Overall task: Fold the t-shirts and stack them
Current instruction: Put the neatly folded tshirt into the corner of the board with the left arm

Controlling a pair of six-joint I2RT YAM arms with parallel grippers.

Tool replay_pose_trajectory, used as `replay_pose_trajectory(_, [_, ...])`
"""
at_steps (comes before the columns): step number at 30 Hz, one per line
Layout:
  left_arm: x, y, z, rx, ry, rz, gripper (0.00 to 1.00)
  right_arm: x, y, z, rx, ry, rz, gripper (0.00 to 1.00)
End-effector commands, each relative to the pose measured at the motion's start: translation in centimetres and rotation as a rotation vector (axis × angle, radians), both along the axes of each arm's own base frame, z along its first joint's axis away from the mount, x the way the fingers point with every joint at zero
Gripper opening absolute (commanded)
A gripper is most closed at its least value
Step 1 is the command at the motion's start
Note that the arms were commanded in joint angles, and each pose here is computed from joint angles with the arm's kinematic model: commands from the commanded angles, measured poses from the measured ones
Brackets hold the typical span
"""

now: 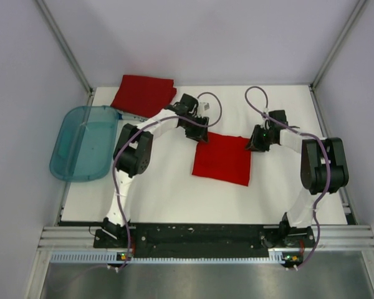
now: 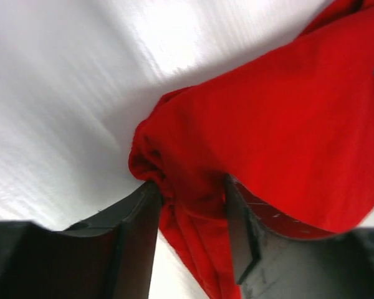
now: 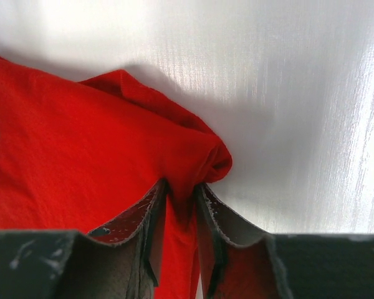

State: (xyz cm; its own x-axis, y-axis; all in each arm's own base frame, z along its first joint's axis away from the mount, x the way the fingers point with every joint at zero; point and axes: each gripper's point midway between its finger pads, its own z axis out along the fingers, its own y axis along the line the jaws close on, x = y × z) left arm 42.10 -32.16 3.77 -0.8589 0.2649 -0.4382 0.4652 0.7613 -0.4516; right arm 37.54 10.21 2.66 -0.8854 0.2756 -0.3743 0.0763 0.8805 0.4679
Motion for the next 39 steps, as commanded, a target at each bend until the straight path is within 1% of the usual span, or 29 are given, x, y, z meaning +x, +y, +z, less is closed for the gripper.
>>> replay_pose_trajectory(1, [-3.6,-1.7,-1.4,-0.095,0.171,-0.093,0.45,2.0,-0.3,2.2,-0.016,-0.083,0.005,0.29])
replay_pose_trajectory(2, [-3.8,-2.2,-0.9,-0.120,0.178,-0.112,0.31,2.0,-0.3,2.4,-0.016,-0.088,0.007,0.34])
replay_pose_trajectory(3, [-3.9,-2.5,-0.5,-0.136,0.187,-0.114,0.13,2.0,-0.4,2.6,-0.019,-0.093,0.005,0.37])
replay_pose_trajectory(4, [-3.6,-2.6,0.0,-0.147,0.185,-0.108,0.00,2.0,-0.5,2.8,-0.024,-0.099,0.005,0.43])
replay_pose_trajectory(6, [-2.8,-2.1,1.1,-0.145,0.156,-0.079,0.00,1.9,-0.6,3.5,-0.038,-0.118,0.009,0.51])
replay_pose_trajectory(7, [-2.0,-1.6,1.6,-0.137,0.119,-0.057,0.00,1.7,-0.9,4.0,-0.051,-0.125,0.005,0.64])
replay_pose_trajectory(9, [-0.4,-0.3,3.2,-0.121,0.022,-0.018,0.00,1.2,-1.7,5.9,-0.088,-0.172,-0.002,0.99])
replay_pose_trajectory(12, [2.0,1.6,5.9,-0.076,-0.136,-0.004,0.00,-0.1,-2.6,7.9,-0.136,-0.230,-0.010,0.99])
replay_pose_trajectory(16, [4.3,4.2,8.1,-0.001,-0.258,-0.002,0.00,-1.7,-3.0,11.2,-0.164,-0.307,0.008,0.99])
replay_pose_trajectory(22, [8.6,10.1,9.7,0.231,-0.435,-0.014,0.00,-3.4,-3.9,14.6,-0.231,-0.386,0.041,0.99])
replay_pose_trajectory(27, [13.6,13.9,14.1,0.418,-0.627,0.031,0.00,-3.5,-4.5,15.9,-0.262,-0.427,0.039,0.99])
replay_pose_trajectory(31, [17.1,17.6,17.0,0.638,-0.797,0.093,0.00,-3.5,-4.5,15.8,-0.266,-0.424,0.042,0.99])
replay_pose_trajectory(34, [19.0,20.0,18.4,0.726,-0.853,0.138,0.00,-3.6,-4.6,15.5,-0.273,-0.419,0.044,0.99])
replay_pose_trajectory(39, [21.3,22.5,21.6,0.845,-0.975,0.199,0.00,-3.4,-4.6,15.5,-0.276,-0.418,0.044,0.99])
